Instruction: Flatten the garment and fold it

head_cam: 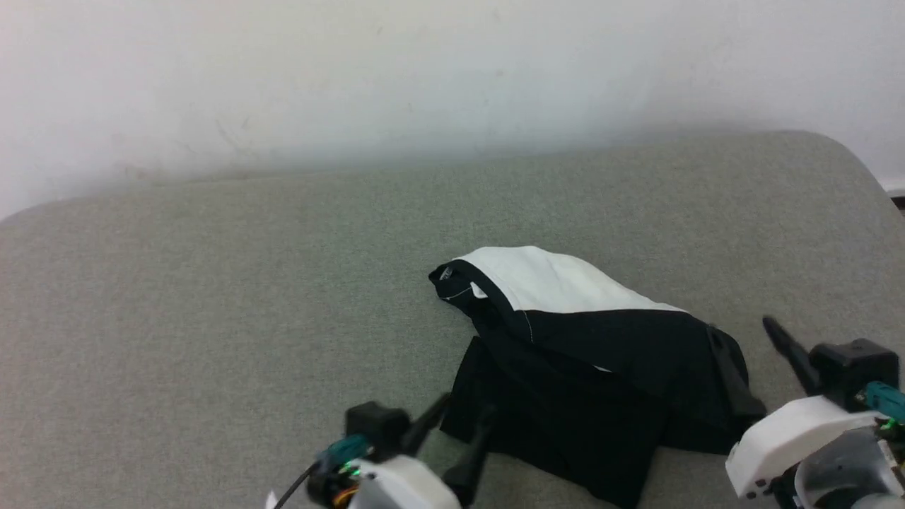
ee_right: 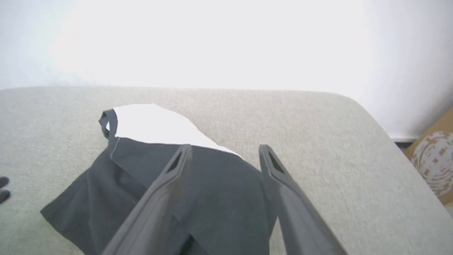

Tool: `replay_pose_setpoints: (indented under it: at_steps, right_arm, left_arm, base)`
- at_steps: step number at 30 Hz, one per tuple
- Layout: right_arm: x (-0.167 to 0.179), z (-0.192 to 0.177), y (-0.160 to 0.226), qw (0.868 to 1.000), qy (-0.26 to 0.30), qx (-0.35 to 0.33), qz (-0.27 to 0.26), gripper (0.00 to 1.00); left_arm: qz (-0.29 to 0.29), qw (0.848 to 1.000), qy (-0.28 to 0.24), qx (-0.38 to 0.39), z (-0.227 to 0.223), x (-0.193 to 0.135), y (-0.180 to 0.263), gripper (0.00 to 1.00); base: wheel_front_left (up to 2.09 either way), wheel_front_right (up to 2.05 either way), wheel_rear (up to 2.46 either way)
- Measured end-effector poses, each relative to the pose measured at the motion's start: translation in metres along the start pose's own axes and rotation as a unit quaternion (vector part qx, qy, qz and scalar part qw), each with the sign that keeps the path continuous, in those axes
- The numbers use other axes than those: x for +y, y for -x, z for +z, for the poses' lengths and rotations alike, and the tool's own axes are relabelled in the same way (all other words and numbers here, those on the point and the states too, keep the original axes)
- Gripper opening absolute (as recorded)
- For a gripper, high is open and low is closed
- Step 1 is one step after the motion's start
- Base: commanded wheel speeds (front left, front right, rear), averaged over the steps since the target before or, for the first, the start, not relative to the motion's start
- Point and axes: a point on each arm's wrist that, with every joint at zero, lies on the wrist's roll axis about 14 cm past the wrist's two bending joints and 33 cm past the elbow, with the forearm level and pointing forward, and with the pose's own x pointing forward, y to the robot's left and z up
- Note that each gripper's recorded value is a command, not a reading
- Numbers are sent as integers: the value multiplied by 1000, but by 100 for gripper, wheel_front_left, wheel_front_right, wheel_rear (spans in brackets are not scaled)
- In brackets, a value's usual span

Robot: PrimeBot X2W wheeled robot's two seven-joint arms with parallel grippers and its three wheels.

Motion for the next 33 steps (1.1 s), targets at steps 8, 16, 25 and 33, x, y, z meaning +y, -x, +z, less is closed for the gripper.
replay_pose_setpoints:
  at_steps: [8,16,25,33]
  right_arm:
    - [-11,22,-8,997,22,-68,-22,100]
    - [-23,-3,-14,998,23,-44,-44,100]
    - [-26,-23,-16,998,15,-21,-49,100]
    - [-6,-34,-11,1000,8,-9,-18,100]
  left_arm:
    - [-55,987,74,136,-27,-34,-34,100]
    - [-46,976,83,198,-47,-27,-64,100]
    - [-57,981,87,164,-40,-25,-76,0]
    - [31,998,48,-20,59,43,-58,0]
  base:
    - [0,0,0]
    - [0,0,0]
    - [0,0,0]
    - [0,0,0]
